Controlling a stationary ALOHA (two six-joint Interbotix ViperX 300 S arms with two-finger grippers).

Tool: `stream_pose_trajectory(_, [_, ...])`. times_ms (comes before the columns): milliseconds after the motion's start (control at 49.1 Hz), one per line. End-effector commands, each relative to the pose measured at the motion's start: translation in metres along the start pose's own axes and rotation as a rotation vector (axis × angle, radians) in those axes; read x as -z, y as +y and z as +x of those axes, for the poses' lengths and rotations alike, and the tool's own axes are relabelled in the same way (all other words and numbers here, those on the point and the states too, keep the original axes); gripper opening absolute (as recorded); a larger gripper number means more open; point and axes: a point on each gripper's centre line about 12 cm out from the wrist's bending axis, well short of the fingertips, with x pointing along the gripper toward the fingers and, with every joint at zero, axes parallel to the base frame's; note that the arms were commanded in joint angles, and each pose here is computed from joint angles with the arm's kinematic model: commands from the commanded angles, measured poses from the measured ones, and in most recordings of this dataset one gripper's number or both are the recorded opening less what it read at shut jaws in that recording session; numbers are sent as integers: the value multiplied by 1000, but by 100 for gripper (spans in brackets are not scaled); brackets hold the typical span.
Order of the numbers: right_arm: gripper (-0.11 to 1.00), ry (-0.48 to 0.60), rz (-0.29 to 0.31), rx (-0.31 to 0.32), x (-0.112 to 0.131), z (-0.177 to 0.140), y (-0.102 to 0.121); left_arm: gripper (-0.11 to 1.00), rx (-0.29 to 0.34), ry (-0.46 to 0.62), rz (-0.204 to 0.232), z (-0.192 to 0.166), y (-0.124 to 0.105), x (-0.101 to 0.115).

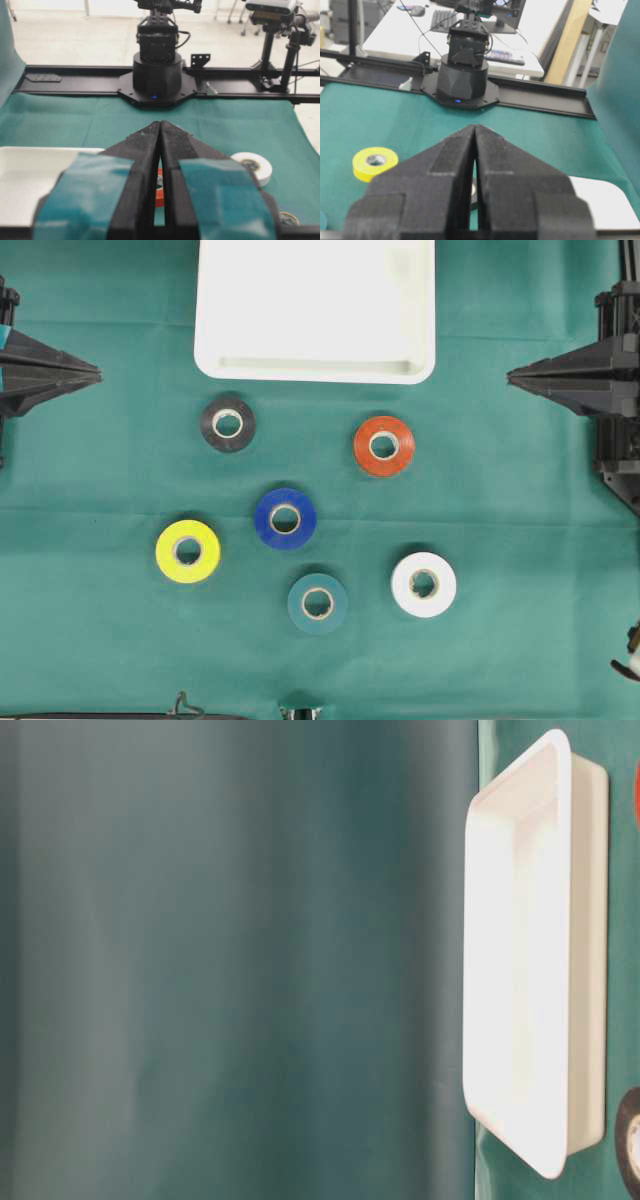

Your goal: Pick up the tape from a random location and place it into the white case.

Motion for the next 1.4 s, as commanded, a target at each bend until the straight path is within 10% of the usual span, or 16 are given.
stream_pose_trajectory(0, [0, -6, -1, -2, -4, 3, 0, 1, -10, 29, -5, 5, 2, 1])
stream_pose_trajectory(488, [0, 184, 12, 0, 1, 10, 0, 1, -9, 46, -1, 6, 2, 1])
stream_pose_trajectory(631, [1, 189, 14, 0, 1, 10, 0, 17, -9, 64, -6, 7, 2, 3])
stream_pose_trajectory(936, [82, 196, 38, 17, 3, 11, -3, 97, -8, 51, 2, 7, 2, -2])
stream_pose_trajectory(1384, [92, 201, 37, 26, 3, 12, -5, 99, -2, 86, -11, 7, 0, 2])
